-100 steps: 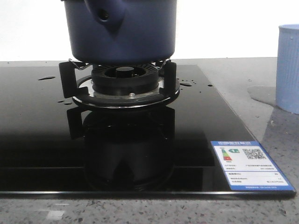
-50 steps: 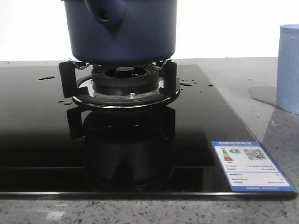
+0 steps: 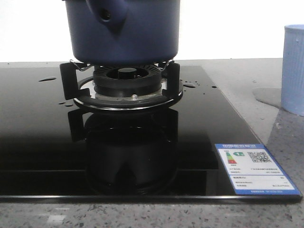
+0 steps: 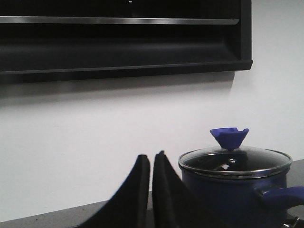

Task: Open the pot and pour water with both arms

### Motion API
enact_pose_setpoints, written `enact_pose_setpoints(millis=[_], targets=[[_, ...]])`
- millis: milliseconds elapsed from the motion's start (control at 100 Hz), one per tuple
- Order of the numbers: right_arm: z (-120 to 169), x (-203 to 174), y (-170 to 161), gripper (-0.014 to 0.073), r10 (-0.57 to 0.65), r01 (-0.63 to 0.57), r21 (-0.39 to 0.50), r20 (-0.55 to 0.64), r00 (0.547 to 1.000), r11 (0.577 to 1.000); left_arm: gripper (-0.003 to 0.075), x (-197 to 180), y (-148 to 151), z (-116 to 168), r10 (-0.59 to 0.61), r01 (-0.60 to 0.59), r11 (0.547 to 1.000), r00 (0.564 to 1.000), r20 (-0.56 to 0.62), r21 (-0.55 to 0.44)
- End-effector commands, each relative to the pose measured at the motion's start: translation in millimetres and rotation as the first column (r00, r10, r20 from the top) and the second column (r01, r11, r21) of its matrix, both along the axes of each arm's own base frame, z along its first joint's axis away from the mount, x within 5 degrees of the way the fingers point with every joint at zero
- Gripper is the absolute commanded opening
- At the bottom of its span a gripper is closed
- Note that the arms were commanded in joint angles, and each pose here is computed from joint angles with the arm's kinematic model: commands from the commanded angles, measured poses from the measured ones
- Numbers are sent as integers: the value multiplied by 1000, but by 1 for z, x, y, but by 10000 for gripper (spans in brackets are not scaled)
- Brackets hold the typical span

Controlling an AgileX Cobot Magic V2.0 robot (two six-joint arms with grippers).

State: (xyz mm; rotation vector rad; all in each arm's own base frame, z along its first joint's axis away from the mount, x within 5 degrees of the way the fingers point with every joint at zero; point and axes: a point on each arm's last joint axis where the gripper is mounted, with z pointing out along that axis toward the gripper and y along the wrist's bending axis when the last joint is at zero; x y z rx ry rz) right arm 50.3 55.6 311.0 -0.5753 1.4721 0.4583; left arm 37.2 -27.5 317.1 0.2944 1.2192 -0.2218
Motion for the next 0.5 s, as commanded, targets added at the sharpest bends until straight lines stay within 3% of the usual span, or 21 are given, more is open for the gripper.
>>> enact_pose_setpoints(millis=[0, 140, 320, 490], targets=[[7, 2, -3, -67, -37, 37, -14, 22, 999, 999, -19, -1, 0, 7, -4, 5, 1000, 1000, 12, -7], [7, 2, -3, -67, -37, 37, -14, 22, 999, 999, -19, 0, -6, -6, 0, 9, 973, 999, -41, 233], [7, 2, -3, -67, -37, 37, -14, 22, 999, 999, -19, 7, 9, -26, 138, -106, 987, 939, -314, 117], [7, 2, -3, -67, -37, 37, -14, 22, 999, 999, -19, 18, 22, -47, 286, -257, 956, 917, -277, 139]])
